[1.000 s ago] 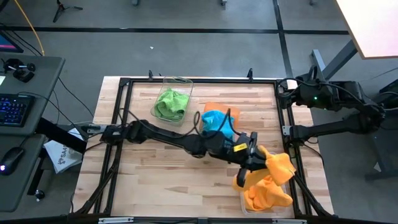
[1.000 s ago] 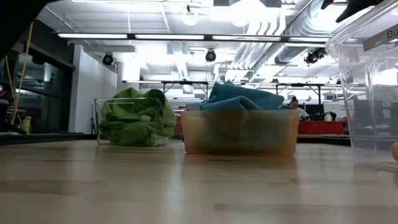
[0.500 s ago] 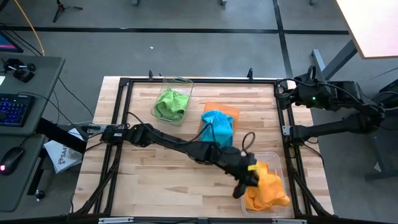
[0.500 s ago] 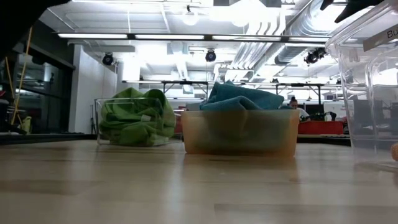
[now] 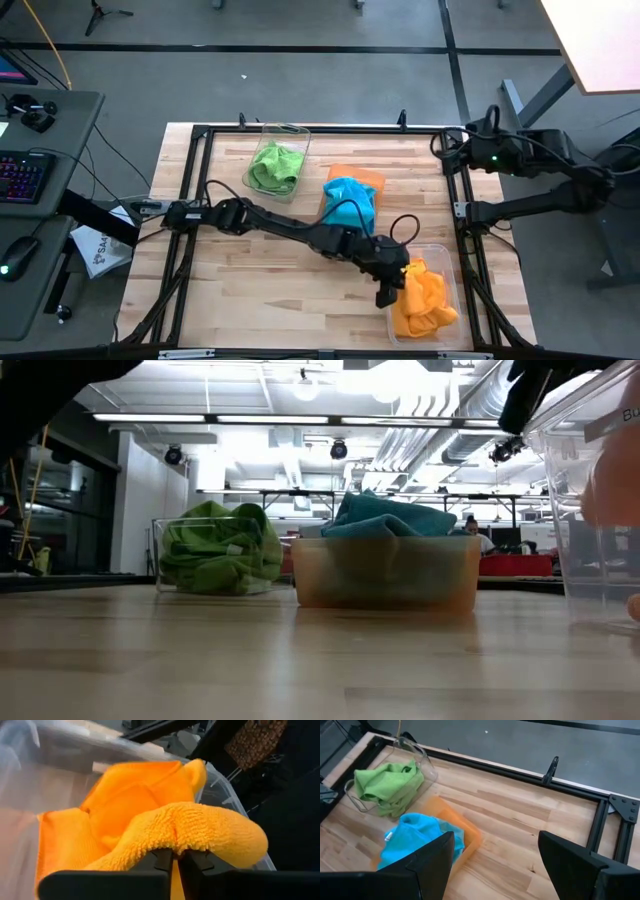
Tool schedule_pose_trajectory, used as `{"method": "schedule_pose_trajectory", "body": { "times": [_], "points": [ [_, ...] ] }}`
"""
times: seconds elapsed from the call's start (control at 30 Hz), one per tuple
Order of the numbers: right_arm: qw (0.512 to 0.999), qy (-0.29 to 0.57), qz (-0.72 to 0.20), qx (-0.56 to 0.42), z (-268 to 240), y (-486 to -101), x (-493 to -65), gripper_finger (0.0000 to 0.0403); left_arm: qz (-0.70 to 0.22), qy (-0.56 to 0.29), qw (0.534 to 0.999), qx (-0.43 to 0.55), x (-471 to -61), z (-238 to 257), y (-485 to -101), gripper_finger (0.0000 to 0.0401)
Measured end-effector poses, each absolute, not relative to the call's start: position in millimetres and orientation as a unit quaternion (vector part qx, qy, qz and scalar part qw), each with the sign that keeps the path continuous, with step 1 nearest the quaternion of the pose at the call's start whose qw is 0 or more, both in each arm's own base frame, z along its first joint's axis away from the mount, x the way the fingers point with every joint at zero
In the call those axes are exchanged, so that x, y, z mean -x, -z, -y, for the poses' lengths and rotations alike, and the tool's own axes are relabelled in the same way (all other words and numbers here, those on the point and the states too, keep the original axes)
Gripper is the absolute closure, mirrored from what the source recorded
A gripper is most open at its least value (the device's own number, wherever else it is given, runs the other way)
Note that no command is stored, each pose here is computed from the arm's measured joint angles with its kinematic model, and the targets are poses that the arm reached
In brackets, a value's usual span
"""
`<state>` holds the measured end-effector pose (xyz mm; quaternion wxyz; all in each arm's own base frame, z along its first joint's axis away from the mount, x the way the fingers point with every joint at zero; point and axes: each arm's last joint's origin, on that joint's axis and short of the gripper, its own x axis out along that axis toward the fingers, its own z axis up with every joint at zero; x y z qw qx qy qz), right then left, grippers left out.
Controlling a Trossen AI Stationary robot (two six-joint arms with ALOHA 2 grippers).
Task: Sort microfiber towel by color & place in baskets
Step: Put the orange microfiber cloth into the transparent white bin
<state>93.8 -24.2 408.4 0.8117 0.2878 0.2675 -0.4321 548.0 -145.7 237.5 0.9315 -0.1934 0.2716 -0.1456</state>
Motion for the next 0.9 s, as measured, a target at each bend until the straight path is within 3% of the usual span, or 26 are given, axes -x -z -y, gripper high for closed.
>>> {"method": "schedule_pose_trajectory", "body": {
  "times": [0.13,0.5,0.9],
  "points": [
    [0.810,0.432,-0.281,-0.280,25,-407,-101,0.0119,-0.266,0.156,0.938,0.157,-548,144,-238,0.0358],
    [0.823,0.400,-0.287,-0.284,22,-409,-92,0.0119,-0.312,0.218,0.919,0.106,-523,152,-267,0.0208],
    [0.844,0.264,-0.316,-0.344,14,-412,-88,0.0119,-0.318,0.231,0.916,0.084,-487,120,-334,0.0190]
  ]
}}
